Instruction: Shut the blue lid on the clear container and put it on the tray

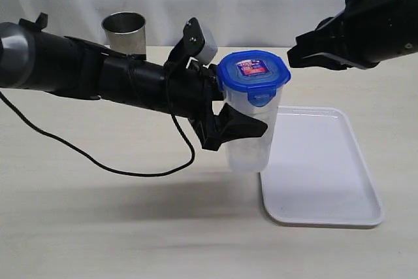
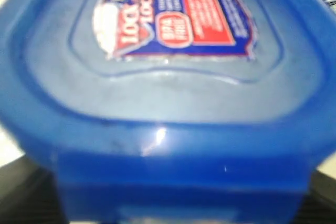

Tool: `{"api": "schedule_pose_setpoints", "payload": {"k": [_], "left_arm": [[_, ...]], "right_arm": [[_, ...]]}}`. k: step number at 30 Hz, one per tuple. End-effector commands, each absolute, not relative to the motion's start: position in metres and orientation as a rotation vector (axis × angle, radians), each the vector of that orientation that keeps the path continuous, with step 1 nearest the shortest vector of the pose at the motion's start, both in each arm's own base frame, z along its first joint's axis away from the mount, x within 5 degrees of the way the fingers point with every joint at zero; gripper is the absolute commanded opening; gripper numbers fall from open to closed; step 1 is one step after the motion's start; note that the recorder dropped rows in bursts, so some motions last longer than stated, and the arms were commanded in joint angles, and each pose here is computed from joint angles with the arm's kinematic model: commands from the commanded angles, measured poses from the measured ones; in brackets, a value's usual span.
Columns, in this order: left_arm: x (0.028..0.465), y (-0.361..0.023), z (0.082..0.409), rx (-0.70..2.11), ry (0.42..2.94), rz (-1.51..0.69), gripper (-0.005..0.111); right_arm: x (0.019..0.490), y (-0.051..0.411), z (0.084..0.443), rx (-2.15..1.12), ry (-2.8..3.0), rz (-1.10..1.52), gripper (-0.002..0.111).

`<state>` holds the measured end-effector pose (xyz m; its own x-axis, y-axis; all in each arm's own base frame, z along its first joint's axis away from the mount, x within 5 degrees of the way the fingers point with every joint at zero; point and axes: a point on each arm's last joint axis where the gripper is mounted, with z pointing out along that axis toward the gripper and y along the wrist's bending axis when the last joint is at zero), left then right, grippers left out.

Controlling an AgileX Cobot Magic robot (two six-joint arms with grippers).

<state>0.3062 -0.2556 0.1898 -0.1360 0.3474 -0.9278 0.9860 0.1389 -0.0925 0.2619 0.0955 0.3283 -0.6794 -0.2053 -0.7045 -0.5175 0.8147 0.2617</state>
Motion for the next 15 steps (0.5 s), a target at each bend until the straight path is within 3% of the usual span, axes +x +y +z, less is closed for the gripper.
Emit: {"api": "schedule_pose_setpoints", "payload": {"k": [1, 10, 15], "left_arm": [[0.307, -0.258, 0.191, 1.276, 1.598, -1.030, 0.000], [0.312, -0.274, 0.205, 1.295, 1.542, -0.990, 0.000], [0.319, -0.303, 0.203, 1.301, 1.596, -0.786, 0.000]], "right_arm": [[0.246, 0.092, 0.352, -0.541, 2.211, 0.570, 0.005], [0.207, 0.083, 0.391, -0.543, 2.042, 0.541, 0.005], [0.186, 0.079, 0.406, -0.558, 1.961, 0.520, 0.005]]}}
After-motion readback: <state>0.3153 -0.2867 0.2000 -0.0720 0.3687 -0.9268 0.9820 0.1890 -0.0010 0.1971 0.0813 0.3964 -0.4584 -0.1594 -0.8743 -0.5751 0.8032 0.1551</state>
